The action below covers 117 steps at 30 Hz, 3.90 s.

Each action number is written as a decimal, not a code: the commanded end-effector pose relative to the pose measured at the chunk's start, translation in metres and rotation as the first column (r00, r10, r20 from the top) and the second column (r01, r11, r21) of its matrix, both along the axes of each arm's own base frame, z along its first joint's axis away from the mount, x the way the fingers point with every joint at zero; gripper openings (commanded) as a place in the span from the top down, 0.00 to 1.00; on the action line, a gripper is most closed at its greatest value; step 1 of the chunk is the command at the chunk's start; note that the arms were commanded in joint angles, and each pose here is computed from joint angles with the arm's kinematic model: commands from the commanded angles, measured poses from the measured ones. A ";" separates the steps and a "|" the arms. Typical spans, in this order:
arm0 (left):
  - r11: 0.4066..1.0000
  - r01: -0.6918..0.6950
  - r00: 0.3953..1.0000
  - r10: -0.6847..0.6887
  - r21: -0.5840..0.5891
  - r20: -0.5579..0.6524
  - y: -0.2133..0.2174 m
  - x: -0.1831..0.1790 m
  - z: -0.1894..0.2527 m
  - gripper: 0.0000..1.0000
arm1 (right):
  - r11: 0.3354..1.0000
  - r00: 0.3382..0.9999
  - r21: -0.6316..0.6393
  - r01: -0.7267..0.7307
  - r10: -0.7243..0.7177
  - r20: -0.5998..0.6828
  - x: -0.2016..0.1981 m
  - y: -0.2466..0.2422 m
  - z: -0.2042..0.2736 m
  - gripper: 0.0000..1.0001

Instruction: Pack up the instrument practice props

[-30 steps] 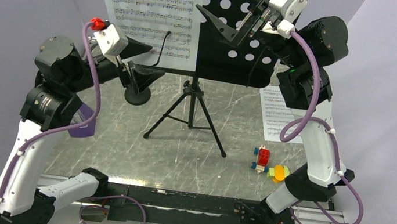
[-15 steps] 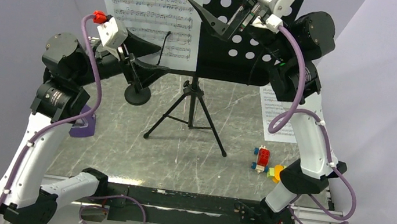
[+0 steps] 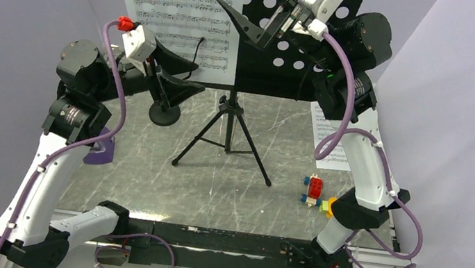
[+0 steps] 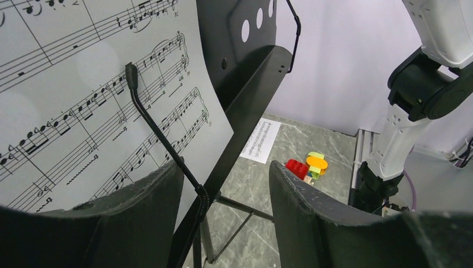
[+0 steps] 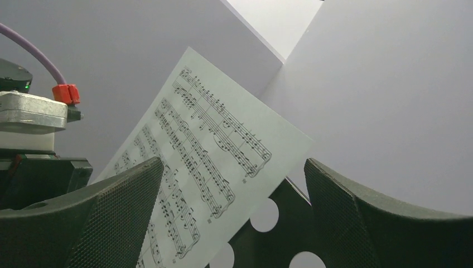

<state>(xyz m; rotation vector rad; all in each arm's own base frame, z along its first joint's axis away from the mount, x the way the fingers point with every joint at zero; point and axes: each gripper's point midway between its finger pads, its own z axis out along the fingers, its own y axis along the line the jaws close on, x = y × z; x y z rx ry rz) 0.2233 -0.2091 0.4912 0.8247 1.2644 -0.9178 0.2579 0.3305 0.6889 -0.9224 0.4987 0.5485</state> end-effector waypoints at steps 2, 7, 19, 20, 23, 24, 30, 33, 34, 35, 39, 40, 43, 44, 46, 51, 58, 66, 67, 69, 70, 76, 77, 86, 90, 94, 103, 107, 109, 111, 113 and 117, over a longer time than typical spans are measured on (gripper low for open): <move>0.999 0.052 0.995 -0.053 0.007 0.085 0.000 -0.017 0.011 0.40 | 1.000 1.000 0.009 0.018 -0.018 0.024 -0.003 0.002 0.004 0.01; 0.997 0.079 0.990 -0.080 0.017 0.114 -0.001 -0.023 0.012 0.45 | 1.000 1.000 0.014 0.015 -0.015 0.017 -0.004 0.006 0.004 0.01; 0.996 0.079 0.984 -0.083 0.032 0.161 -0.001 -0.024 0.010 0.57 | 0.998 0.998 0.027 0.053 -0.053 0.014 0.001 0.003 0.004 0.01; 0.996 0.078 0.983 -0.083 0.034 0.162 -0.001 -0.025 0.009 0.57 | 0.997 0.998 0.035 0.064 -0.065 0.021 0.001 0.001 0.007 0.01; 0.996 0.074 0.984 -0.079 0.040 0.157 0.000 -0.024 0.006 0.58 | 0.992 0.993 0.063 0.113 -0.116 0.033 0.006 -0.005 0.013 0.01; 0.996 0.073 0.985 -0.079 0.042 0.156 0.000 -0.024 0.005 0.59 | 0.990 0.991 0.071 0.124 -0.127 0.040 0.006 -0.006 0.015 0.01; 0.996 0.067 0.985 -0.075 0.054 0.157 0.000 -0.023 0.001 0.62 | 0.994 0.992 0.054 0.094 -0.098 0.084 -0.005 -0.002 0.017 0.01; 0.996 0.067 0.984 -0.076 0.061 0.160 0.000 -0.022 0.000 0.78 | 0.995 0.991 0.045 0.085 -0.089 0.101 -0.010 0.002 0.016 0.01; 0.996 0.065 0.984 -0.074 0.060 0.163 0.000 -0.022 0.000 0.81 | 0.994 0.988 0.045 0.099 -0.104 0.111 -0.010 0.003 0.016 0.01; 0.996 0.062 0.983 -0.071 0.061 0.167 0.001 -0.021 -0.001 0.81 | 0.993 0.984 0.044 0.114 -0.119 0.131 -0.010 0.005 0.016 0.01; 0.997 0.054 0.983 -0.064 0.061 0.170 0.001 -0.020 -0.003 0.81 | 0.993 0.979 0.030 0.113 -0.117 0.166 -0.012 0.010 0.016 0.01; 0.997 0.052 0.983 -0.062 0.060 0.173 0.001 -0.020 -0.002 0.80 | 0.995 0.980 0.026 0.098 -0.102 0.173 -0.016 0.012 0.016 0.01; 0.997 0.047 0.984 -0.056 0.059 0.169 0.002 -0.019 -0.003 0.80 | 0.999 0.980 0.018 0.046 -0.049 0.195 -0.031 0.012 0.018 0.01; 0.997 0.039 0.981 -0.051 0.070 0.189 0.002 -0.017 -0.004 0.80 | 1.000 0.980 0.015 0.024 -0.027 0.199 -0.038 0.012 0.019 0.01; 0.997 0.032 0.979 -0.047 0.076 0.197 0.003 -0.016 -0.005 0.80 | 1.000 0.978 -0.005 -0.020 0.021 0.209 -0.051 0.013 0.017 0.01; 0.997 0.018 0.979 -0.034 0.079 0.202 0.004 -0.014 -0.006 0.80 | 0.993 0.975 -0.052 -0.109 0.117 0.188 -0.079 0.013 0.009 0.01; 0.997 0.008 0.979 -0.023 0.077 0.202 0.005 -0.012 -0.006 0.80 | 0.993 0.979 -0.071 -0.090 0.102 0.176 -0.070 0.022 -0.002 0.01; 0.997 -0.003 0.979 -0.014 0.082 0.205 0.006 -0.011 -0.007 0.79 | 0.991 0.984 -0.059 -0.121 0.127 0.128 -0.064 0.032 -0.002 0.15; 0.997 -0.006 0.978 -0.011 0.081 0.207 0.006 -0.011 -0.007 0.78 | 0.989 0.984 -0.058 -0.134 0.139 0.114 -0.065 0.031 -0.003 0.17; 0.997 -0.012 0.979 -0.005 0.081 0.206 0.006 -0.010 -0.007 0.78 | 0.987 0.983 -0.051 -0.150 0.154 0.099 -0.069 0.030 -0.001 0.21; 0.997 -0.014 0.978 -0.003 0.081 0.206 0.007 -0.010 -0.007 0.77 | 0.987 0.983 -0.046 -0.157 0.161 0.094 -0.071 0.028 0.000 0.24; 0.997 -0.027 0.979 0.011 0.077 0.203 0.007 -0.007 -0.008 0.75 | 0.986 0.982 -0.006 -0.168 0.167 0.086 -0.077 0.019 0.011 0.41; 0.997 -0.029 0.979 0.013 0.077 0.202 0.007 -0.006 -0.008 0.74 | 0.986 0.982 -0.002 -0.165 0.164 0.089 -0.078 0.018 0.013 0.44; 0.995 -0.055 0.977 0.037 0.080 0.209 0.010 -0.003 -0.008 0.71 | 0.992 0.988 0.036 -0.121 0.117 0.104 -0.069 0.016 0.020 0.93; 0.995 -0.055 0.976 0.036 0.084 0.217 0.010 -0.003 -0.006 0.72 | 0.994 0.990 0.087 -0.070 0.058 0.131 -0.063 0.009 0.033 1.00; 0.994 -0.071 0.973 0.051 0.083 0.226 0.012 -0.002 -0.007 0.73 | 0.972 0.973 0.232 0.027 -0.079 0.218 -0.062 -0.018 0.070 1.00; 0.992 -0.111 0.969 0.093 0.067 0.228 0.015 0.005 -0.005 0.57 | 0.887 0.855 0.426 0.176 -0.352 0.380 -0.090 -0.087 0.121 1.00; 0.985 -0.159 0.958 0.138 0.066 0.253 0.021 0.009 0.005 0.31 | 0.853 0.820 0.473 0.221 -0.425 0.384 -0.100 -0.115 0.128 1.00; 0.978 -0.194 0.949 0.168 0.074 0.266 0.026 0.010 0.010 0.19 | 0.847 0.793 0.472 0.246 -0.455 0.404 -0.104 -0.123 0.128 1.00; 0.968 -0.235 0.935 0.203 0.082 0.291 0.032 0.010 0.017 0.03 | 0.840 0.765 0.474 0.263 -0.481 0.428 -0.114 -0.136 0.130 1.00; 0.954 -0.288 0.915 0.246 0.089 0.320 0.041 0.008 0.025 0.01 | 0.828 0.737 0.483 0.286 -0.512 0.441 -0.122 -0.148 0.132 1.00; 0.921 -0.382 0.865 0.329 0.073 0.380 0.061 -0.002 0.048 0.01 | 0.797 0.677 0.499 0.339 -0.575 0.459 -0.136 -0.173 0.135 1.00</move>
